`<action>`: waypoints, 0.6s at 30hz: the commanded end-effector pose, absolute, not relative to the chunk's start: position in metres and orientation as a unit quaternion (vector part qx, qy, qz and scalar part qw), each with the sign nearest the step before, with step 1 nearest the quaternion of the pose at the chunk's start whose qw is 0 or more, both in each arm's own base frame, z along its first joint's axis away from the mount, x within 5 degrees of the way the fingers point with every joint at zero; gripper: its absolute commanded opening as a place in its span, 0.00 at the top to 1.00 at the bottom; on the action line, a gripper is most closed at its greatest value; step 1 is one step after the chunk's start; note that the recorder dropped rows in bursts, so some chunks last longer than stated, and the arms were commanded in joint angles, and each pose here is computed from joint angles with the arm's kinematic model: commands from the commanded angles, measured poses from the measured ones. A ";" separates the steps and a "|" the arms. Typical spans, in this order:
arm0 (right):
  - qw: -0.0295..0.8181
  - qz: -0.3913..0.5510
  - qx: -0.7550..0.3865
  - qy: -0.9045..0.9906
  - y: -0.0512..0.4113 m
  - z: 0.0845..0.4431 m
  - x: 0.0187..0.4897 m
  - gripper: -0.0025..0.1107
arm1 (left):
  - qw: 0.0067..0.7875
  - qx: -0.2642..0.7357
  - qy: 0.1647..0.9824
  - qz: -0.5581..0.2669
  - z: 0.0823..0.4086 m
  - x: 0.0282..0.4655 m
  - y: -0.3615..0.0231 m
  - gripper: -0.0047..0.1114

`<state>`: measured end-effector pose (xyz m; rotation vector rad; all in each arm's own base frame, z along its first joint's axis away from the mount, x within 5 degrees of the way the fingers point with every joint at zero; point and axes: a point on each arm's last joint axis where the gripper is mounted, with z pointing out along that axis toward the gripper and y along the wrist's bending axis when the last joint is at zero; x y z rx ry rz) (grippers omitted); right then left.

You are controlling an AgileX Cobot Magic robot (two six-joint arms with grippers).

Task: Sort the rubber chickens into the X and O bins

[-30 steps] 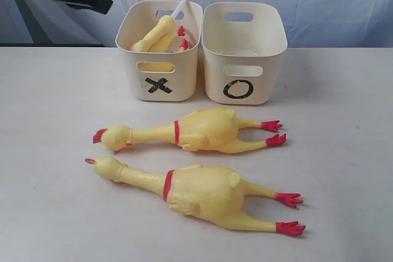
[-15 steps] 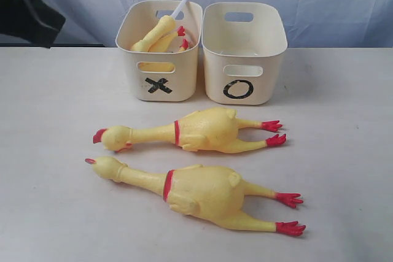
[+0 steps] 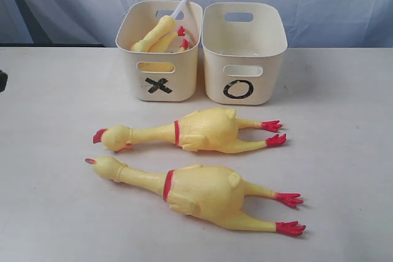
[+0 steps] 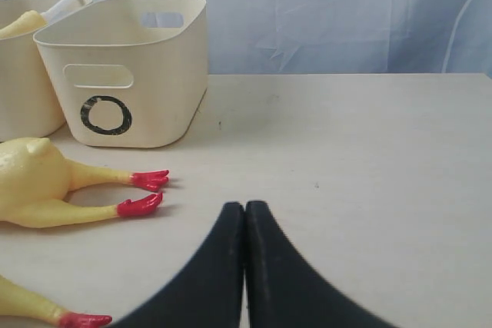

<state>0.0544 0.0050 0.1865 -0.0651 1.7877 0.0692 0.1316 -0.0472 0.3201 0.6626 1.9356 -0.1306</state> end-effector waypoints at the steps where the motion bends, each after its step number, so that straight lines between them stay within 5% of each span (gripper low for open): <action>1: 0.631 0.029 -0.027 0.775 0.005 0.187 0.054 0.98 | 0.544 0.256 0.798 -0.052 0.300 0.115 -0.041 0.96; 18: 0.674 0.061 0.003 0.736 0.005 0.198 0.056 0.98 | 0.669 0.234 0.704 -0.033 0.294 0.050 -0.025 0.96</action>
